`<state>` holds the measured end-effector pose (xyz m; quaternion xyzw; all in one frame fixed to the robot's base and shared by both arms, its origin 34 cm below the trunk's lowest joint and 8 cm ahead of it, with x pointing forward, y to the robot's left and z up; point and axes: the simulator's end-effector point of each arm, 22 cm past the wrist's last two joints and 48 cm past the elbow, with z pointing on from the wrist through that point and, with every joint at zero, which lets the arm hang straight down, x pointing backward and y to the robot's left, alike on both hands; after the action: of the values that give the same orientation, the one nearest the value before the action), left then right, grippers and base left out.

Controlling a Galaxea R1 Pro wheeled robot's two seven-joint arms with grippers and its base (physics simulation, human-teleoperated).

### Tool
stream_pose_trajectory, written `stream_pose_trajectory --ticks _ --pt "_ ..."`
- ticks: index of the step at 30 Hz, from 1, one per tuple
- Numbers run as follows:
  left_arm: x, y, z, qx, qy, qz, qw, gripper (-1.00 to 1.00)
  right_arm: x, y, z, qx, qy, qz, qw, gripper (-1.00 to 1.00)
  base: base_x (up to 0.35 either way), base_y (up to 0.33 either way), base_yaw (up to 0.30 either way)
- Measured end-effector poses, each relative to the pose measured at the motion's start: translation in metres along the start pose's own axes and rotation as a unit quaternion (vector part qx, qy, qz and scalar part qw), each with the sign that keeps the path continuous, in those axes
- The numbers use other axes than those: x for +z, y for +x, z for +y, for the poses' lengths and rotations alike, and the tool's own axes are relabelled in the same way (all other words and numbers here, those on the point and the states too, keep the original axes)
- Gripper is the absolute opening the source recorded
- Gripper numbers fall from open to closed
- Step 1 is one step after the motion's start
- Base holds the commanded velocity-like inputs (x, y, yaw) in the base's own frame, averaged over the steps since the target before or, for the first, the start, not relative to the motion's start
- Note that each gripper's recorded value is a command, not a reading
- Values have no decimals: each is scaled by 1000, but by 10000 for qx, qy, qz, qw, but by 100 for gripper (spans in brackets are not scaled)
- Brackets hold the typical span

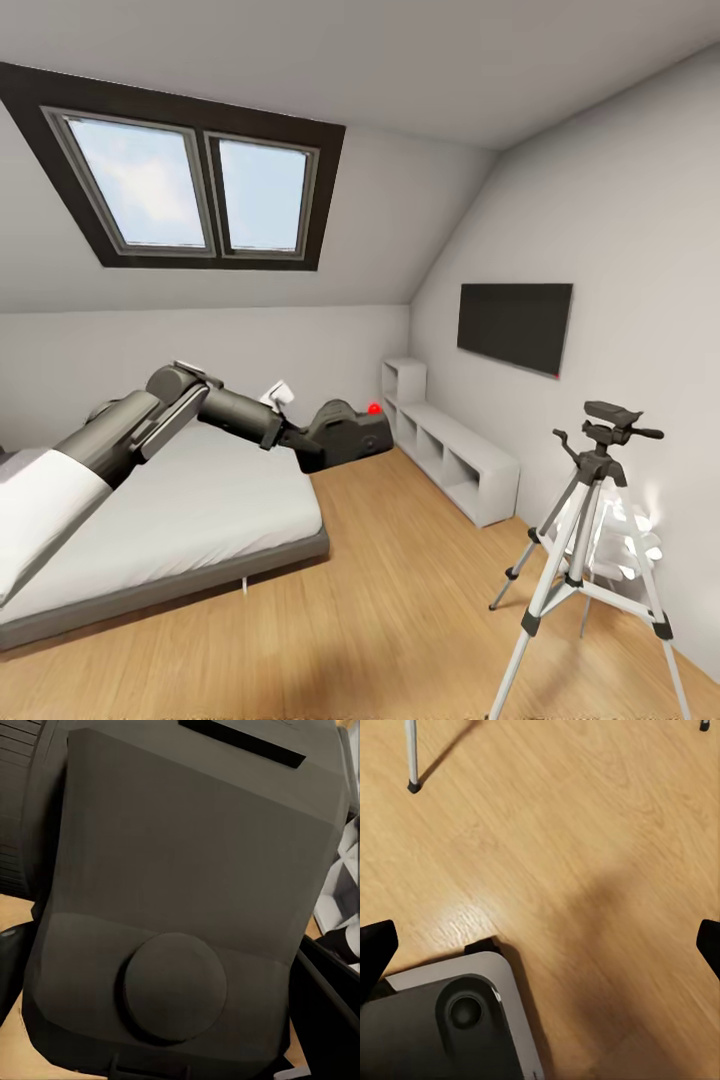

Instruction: Attach the digital camera to the camera tripod in the bedroom.

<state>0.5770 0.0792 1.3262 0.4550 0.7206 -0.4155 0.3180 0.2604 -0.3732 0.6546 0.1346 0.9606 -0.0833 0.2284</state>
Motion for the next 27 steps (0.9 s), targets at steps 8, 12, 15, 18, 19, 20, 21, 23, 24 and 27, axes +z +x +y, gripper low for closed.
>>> stream_pose_trajectory --ticks 8,12,15,18,19,20,21,23,24,27 --pt "10 9 5 -60 46 122 9999 -100 -1 6 3 -10 -17 67 10000 100 0 0 0" --pt "14 12 8 -88 59 161 9998 -100 -1 9 4 -16 -17 102 9999 100 0 0 0" --pt "16 14 10 -114 76 184 9997 -100 -1 11 4 -22 -18 128 9999 100 0 0 0" --pt "19 15 11 -138 104 198 9997 -100 -1 13 4 -26 -20 153 9999 100 0 0 0" --pt "20 16 11 -146 109 202 9996 -100 -1 14 4 -28 -21 161 9999 100 0 0 0" --pt "21 16 12 -152 117 205 9996 -100 -1 14 5 -29 -23 170 9998 100 0 0 0" --pt "22 16 11 -163 135 208 9996 -100 -2 16 6 -28 -33 181 9998 100 0 0 0" --pt "28 13 7 -144 231 202 9994 -100 -3 20 16 -16 -94 221 9997 100 0 0 0" --pt "29 14 7 -141 241 202 9994 -100 -3 21 17 -17 -94 230 9997 100 0 0 0" --pt "31 14 7 -143 279 202 9993 -100 -3 23 17 -22 -93 252 9996 100 0 0 0"
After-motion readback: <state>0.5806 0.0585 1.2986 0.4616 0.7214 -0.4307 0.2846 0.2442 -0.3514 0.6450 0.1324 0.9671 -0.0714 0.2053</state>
